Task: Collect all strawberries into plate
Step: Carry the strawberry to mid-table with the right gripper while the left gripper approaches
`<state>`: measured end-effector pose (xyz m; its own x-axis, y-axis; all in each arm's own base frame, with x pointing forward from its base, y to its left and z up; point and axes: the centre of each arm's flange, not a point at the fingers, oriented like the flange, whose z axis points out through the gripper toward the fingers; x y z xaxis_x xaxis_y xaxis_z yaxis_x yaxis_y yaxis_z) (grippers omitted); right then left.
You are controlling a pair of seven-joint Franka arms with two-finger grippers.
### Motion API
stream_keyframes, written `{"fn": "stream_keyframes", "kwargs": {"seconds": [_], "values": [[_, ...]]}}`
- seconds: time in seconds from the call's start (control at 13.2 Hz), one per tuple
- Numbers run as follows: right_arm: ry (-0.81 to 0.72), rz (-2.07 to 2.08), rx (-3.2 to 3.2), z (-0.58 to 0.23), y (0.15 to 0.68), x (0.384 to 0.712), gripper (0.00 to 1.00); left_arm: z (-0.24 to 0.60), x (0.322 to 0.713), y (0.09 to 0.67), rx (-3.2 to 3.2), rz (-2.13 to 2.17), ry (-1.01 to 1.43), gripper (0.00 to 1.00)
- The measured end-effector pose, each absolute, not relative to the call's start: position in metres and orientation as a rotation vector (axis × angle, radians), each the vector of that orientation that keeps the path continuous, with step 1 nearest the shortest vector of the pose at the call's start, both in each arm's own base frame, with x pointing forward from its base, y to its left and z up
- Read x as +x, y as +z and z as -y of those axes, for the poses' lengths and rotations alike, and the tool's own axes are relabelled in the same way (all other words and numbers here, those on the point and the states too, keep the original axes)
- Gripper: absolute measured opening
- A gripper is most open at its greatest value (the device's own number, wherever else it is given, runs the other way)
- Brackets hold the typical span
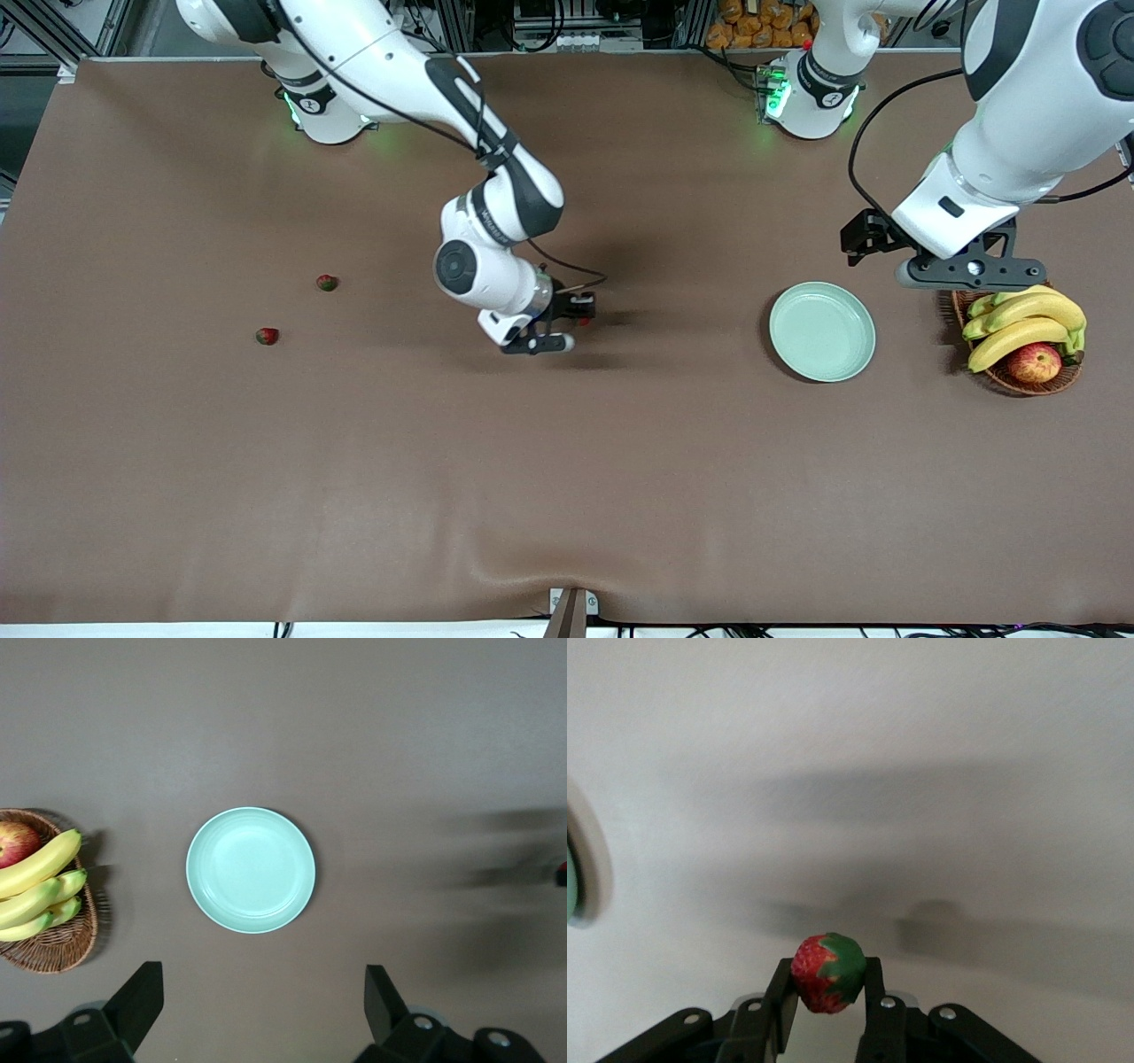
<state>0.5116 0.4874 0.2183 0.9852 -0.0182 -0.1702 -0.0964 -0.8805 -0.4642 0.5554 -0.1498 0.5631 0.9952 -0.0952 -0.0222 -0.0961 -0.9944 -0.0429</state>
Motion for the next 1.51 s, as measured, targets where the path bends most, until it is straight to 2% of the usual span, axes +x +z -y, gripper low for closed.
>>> {"fn": "stream_keyframes", "kwargs": {"seconds": [0.3, 0.68, 0.76, 1.06, 1.21, 1.51], "values": [[0.193, -0.132, -2.616, -0.52, 0.197, 0.495, 0.34, 0.168, 0.553, 0.547, -3.097, -0.142, 0.059, 1.0], [0.134, -0.236, -2.561, -0.537, 0.172, 0.491, 0.34, 0.203, 0.548, 0.53, -3.105, -0.078, 0.049, 1.0], [0.131, -0.237, -2.559, -0.538, 0.171, 0.492, 0.39, 0.21, 0.55, 0.523, -3.109, -0.052, 0.049, 1.0], [0.077, -0.259, -2.552, -0.531, 0.178, 0.507, 0.83, 0.242, 0.55, 0.492, -3.126, -0.011, 0.044, 1.0], [0.049, -0.28, -2.543, -0.522, 0.185, 0.52, 1.0, 0.247, 0.547, 0.467, -3.129, -0.022, 0.047, 1.0], [0.029, -0.376, -2.532, -0.469, 0.2, 0.564, 1.0, 0.258, 0.544, 0.415, -3.132, 0.092, 0.07, 1.0]]}}
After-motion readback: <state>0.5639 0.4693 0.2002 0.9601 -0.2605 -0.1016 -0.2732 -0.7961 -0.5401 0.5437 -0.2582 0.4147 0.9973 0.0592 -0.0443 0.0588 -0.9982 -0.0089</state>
